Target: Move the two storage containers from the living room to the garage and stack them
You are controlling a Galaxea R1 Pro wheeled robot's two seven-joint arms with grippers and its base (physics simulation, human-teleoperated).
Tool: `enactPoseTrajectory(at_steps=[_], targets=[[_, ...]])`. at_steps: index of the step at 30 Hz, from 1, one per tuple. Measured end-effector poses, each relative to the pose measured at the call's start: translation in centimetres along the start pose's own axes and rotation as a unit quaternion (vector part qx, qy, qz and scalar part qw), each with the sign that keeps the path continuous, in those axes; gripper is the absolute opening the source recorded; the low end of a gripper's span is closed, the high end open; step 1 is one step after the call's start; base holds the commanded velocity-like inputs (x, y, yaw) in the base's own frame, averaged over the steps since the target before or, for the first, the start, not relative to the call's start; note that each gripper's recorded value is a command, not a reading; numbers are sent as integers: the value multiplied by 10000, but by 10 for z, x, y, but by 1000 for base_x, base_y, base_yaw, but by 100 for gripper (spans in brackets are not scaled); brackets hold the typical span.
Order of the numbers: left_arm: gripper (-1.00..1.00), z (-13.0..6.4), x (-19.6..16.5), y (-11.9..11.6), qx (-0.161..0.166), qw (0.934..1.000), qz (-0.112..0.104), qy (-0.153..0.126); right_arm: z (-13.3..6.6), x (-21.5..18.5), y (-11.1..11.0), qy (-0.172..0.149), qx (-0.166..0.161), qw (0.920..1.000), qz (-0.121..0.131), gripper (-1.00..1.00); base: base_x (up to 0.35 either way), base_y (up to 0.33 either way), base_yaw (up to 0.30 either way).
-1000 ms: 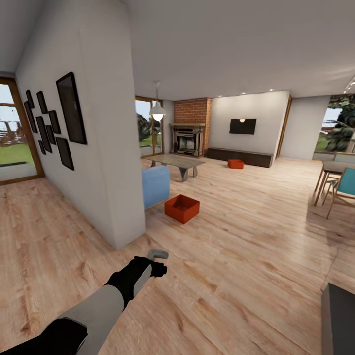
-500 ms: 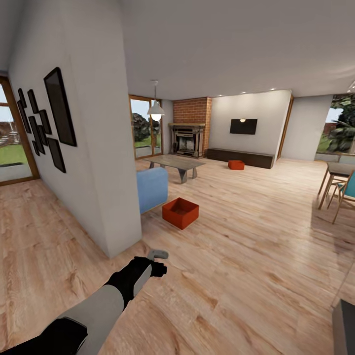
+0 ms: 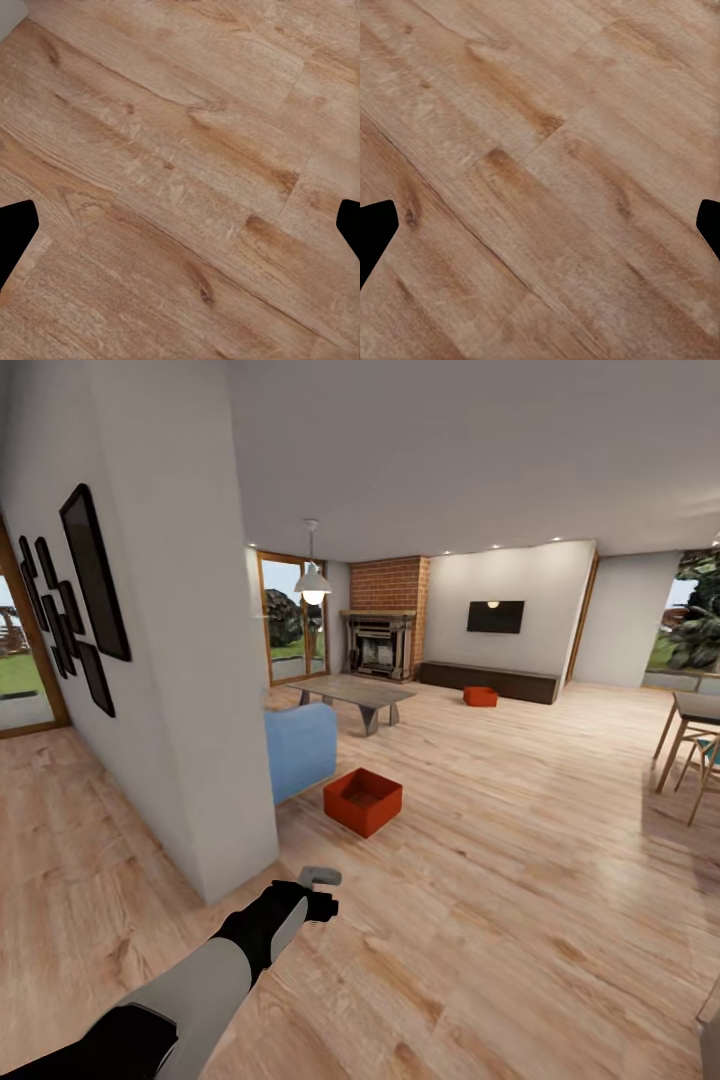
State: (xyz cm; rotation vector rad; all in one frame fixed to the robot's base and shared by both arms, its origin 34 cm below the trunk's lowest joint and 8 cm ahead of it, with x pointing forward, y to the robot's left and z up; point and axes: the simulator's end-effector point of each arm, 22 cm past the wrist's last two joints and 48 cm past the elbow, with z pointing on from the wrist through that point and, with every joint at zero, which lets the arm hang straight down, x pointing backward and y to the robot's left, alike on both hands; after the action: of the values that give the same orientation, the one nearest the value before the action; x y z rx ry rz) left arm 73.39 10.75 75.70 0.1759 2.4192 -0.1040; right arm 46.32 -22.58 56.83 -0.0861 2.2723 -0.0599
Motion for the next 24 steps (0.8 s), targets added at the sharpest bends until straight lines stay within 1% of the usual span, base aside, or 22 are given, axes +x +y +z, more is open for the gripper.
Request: enactPoseTrajectory(at_steps=[11,24], targets=[[100,0,0,0,0,10000,5,0,0,0,0,-1,-5,10000,-4,100,336,-78,0],[100,0,0,0,0,10000,7,0,0,0,0,-1,-6,10000,-4,100,336,-116,0]])
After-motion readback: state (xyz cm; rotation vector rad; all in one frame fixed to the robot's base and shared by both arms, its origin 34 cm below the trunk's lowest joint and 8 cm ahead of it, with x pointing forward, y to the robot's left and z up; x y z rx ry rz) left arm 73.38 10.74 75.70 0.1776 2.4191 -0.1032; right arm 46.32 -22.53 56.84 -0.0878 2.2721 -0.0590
